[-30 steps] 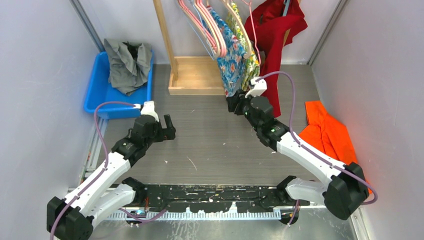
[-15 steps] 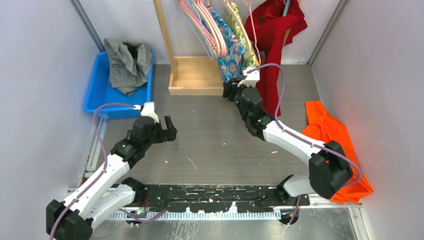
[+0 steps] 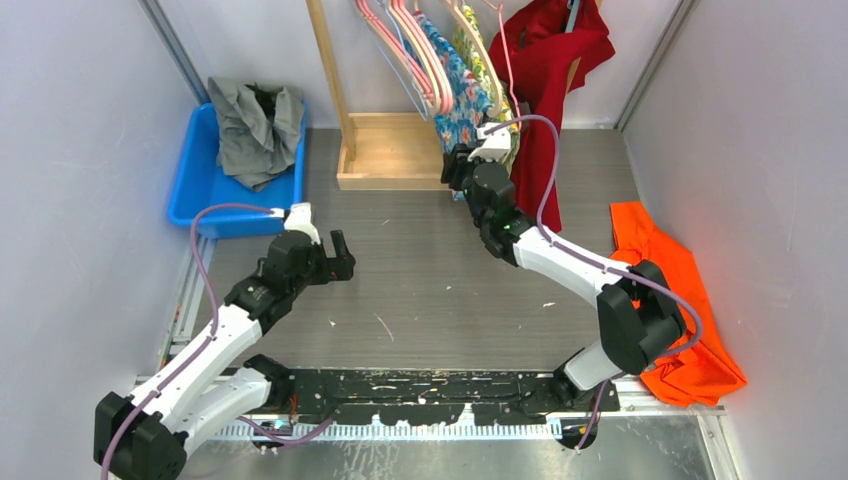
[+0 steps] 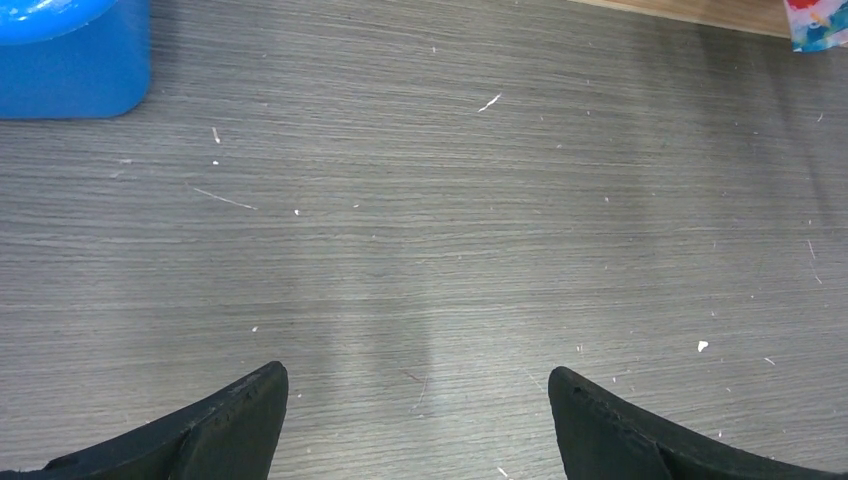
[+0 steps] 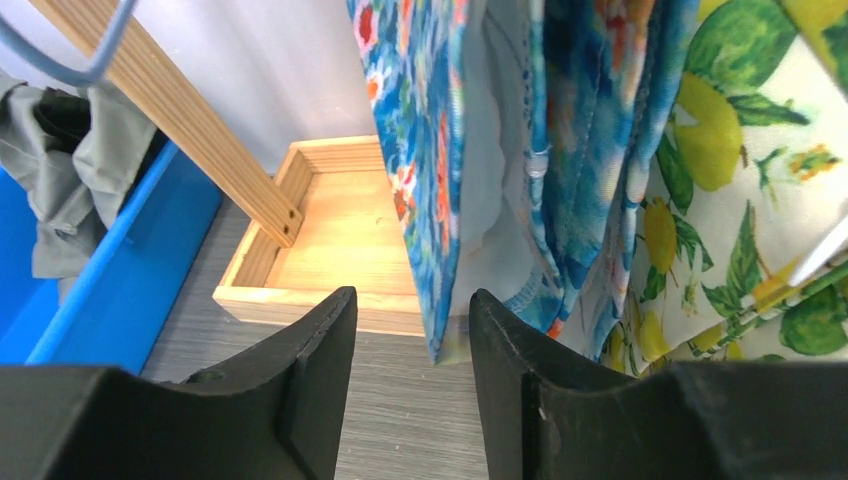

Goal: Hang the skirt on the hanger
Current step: Adjust the skirt on the hanger.

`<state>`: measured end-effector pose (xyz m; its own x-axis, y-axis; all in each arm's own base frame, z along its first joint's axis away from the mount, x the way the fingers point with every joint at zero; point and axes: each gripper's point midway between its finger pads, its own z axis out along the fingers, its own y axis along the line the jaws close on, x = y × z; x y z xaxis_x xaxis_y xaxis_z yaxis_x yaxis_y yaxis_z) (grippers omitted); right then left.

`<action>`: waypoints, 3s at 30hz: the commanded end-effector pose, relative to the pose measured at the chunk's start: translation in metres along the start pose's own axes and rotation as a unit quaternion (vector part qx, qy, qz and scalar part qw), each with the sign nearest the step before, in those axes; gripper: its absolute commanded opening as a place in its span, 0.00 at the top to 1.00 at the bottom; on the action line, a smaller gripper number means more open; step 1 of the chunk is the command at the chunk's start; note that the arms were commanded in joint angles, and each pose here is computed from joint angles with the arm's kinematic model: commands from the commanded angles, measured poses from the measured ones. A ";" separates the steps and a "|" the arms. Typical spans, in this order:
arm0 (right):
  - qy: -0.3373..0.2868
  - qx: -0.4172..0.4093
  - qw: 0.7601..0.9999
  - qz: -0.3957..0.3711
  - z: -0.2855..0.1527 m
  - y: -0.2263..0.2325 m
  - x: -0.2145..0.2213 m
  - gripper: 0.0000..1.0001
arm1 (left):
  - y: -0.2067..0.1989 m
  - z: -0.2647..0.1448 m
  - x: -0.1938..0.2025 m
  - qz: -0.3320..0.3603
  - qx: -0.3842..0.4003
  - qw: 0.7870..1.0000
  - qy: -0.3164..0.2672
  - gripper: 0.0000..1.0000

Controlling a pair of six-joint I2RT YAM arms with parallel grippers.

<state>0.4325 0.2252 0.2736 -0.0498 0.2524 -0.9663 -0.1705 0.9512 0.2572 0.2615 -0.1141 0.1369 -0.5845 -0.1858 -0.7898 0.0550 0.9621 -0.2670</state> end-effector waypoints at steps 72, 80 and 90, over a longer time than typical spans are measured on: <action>0.043 0.048 0.998 -0.006 0.021 0.001 0.119 0.95 | -0.012 0.006 -0.009 -0.003 0.034 0.999 -0.027 0.00; 0.027 0.024 0.999 0.013 0.006 0.007 0.089 0.31 | -0.008 0.001 -0.012 -0.002 0.025 0.999 -0.030 0.00; 0.001 -0.033 0.999 0.036 -0.056 0.013 0.004 0.12 | -0.004 -0.006 -0.019 0.004 0.013 0.999 -0.035 0.00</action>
<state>0.4019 0.2356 0.2274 -0.0950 0.2795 -0.9554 -0.1620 0.9426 0.2919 0.2603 -0.1164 0.1334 -0.5774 -0.1862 -0.7949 0.0744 0.9576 -0.2784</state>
